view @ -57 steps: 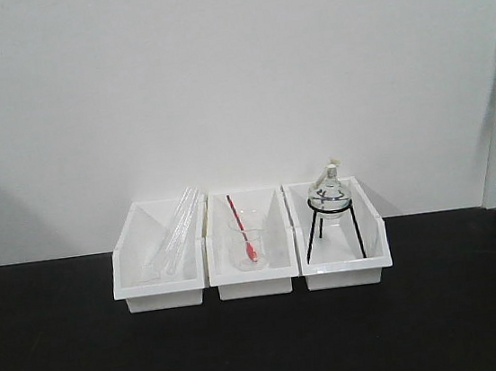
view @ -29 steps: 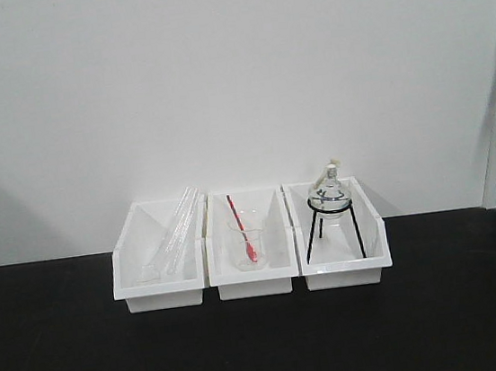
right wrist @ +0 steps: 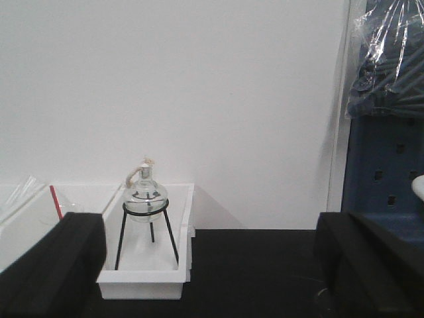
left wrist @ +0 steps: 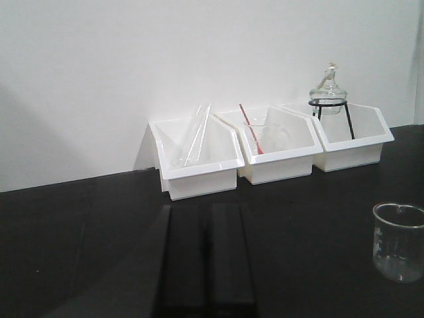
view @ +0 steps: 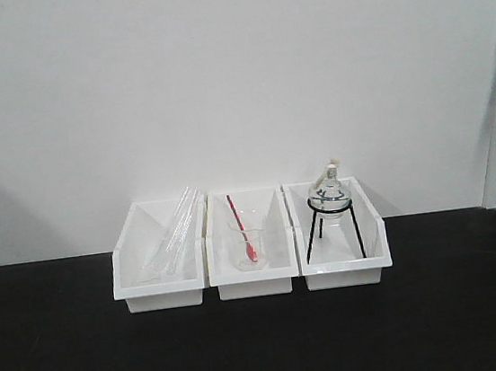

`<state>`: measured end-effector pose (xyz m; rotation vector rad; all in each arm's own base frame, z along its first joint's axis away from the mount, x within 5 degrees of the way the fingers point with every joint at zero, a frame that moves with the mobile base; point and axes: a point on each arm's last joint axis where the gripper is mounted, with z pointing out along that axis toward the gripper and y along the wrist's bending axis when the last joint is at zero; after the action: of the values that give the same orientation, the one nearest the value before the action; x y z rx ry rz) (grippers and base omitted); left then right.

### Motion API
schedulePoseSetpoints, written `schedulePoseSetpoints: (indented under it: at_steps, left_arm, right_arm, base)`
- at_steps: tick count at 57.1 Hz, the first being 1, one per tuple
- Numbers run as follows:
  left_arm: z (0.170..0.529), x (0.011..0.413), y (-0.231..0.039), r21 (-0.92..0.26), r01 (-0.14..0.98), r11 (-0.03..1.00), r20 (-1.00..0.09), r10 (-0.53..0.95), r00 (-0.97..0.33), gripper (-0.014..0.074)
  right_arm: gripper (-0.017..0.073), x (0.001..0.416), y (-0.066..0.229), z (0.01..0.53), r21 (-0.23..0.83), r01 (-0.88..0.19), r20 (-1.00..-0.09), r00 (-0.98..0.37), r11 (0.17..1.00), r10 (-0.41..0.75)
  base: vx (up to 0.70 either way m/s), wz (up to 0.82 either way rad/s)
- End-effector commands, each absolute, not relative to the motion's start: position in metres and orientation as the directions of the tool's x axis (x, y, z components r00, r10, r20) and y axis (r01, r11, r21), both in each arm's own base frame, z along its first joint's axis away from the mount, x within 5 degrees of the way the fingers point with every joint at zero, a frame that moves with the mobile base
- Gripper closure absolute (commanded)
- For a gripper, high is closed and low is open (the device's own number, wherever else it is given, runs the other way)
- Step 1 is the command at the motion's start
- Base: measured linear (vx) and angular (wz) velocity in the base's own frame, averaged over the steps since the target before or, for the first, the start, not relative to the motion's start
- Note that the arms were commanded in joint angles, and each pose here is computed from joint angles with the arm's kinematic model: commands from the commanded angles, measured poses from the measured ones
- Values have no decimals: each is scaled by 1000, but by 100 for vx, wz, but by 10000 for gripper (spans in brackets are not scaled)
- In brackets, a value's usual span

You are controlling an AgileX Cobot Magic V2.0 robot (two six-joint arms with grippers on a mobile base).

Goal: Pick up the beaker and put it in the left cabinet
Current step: 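Close the right gripper around the clear 100 ml beaker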

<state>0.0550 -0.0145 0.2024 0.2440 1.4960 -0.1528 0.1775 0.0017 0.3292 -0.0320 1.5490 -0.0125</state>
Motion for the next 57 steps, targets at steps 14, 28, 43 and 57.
schedulePoseSetpoints:
  at_steps: [14,28,43,57]
  left_arm:
    - [205,54,-14,54,247,967,-988,17,151,592]
    - [205,54,-14,54,247,967,-988,17,151,592]
    - [205,54,-14,54,247,967,-988,17,151,592]
    - [205,54,-14,54,247,967,-988,17,151,592]
  right_arm:
    - [-75,204,32,325,-57,-189,-998,41,980,-50]
    - [-40,206,76,241,-21,-419,-999,-25,908,-35]
    - [-35,204,101,175,-1,-600,-998,-49,800,-38]
    - [-35,227,125,135,32,-725,-997,-74,688,-32]
  base:
    - [0,0]
    - [0,0]
    - [0,0]
    - [0,0]
